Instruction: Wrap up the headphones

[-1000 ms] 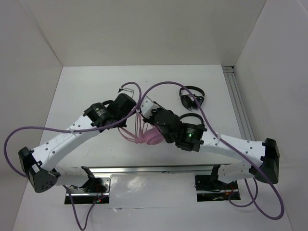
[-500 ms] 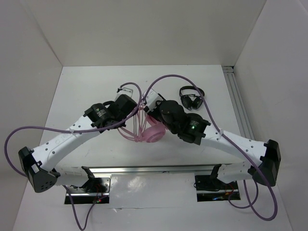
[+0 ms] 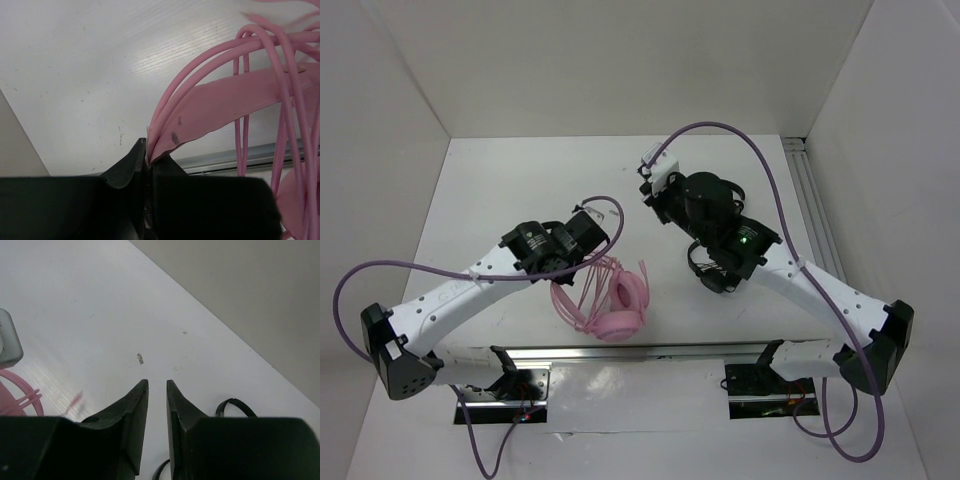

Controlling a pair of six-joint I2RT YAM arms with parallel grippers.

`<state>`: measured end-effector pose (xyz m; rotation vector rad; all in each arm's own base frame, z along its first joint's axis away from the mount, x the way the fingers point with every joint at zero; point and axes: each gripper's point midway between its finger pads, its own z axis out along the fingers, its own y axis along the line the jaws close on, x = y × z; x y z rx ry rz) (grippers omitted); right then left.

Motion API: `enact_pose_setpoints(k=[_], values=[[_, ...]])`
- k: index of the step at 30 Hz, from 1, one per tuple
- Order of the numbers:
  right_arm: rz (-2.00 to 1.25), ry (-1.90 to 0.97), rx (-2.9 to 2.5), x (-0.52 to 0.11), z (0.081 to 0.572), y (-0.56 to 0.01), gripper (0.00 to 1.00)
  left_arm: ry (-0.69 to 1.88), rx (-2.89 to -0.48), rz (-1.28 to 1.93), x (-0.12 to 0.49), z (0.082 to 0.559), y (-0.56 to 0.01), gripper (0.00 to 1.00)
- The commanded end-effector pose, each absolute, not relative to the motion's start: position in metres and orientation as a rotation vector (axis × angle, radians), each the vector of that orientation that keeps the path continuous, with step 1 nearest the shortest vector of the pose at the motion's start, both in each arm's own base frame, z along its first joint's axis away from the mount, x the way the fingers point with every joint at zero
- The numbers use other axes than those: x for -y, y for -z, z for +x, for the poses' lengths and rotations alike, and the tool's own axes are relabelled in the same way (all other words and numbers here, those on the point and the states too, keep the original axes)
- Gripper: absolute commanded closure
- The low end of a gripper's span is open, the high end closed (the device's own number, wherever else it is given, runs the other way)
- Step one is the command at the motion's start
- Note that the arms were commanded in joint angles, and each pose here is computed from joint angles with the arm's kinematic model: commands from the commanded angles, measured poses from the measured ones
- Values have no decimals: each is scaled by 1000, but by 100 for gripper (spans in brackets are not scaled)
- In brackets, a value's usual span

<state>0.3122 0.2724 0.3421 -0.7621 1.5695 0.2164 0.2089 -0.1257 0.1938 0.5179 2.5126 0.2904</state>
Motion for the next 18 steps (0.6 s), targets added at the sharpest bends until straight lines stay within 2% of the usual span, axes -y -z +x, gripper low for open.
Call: enact_pose_setpoints(k=[1,4,8,13,18], values=[[-768,-291,-1543,-281,313,-350,70,-146,-2460,471,138,210,-213,100],[-759,-335,-1565,-283,311,-329,57,-173,-2460,456,134,210,-220,100],[-837,-543,-1546,-292,297,-320,47,-154,-2435,391,132,211,-242,100],[-824,-738,-1568,-287,301,-299,41,66,-2365,417,153,207,-274,100],[-849,-909,-1514,-281,293,-300,41,193,-2339,418,166,204,-289,100]])
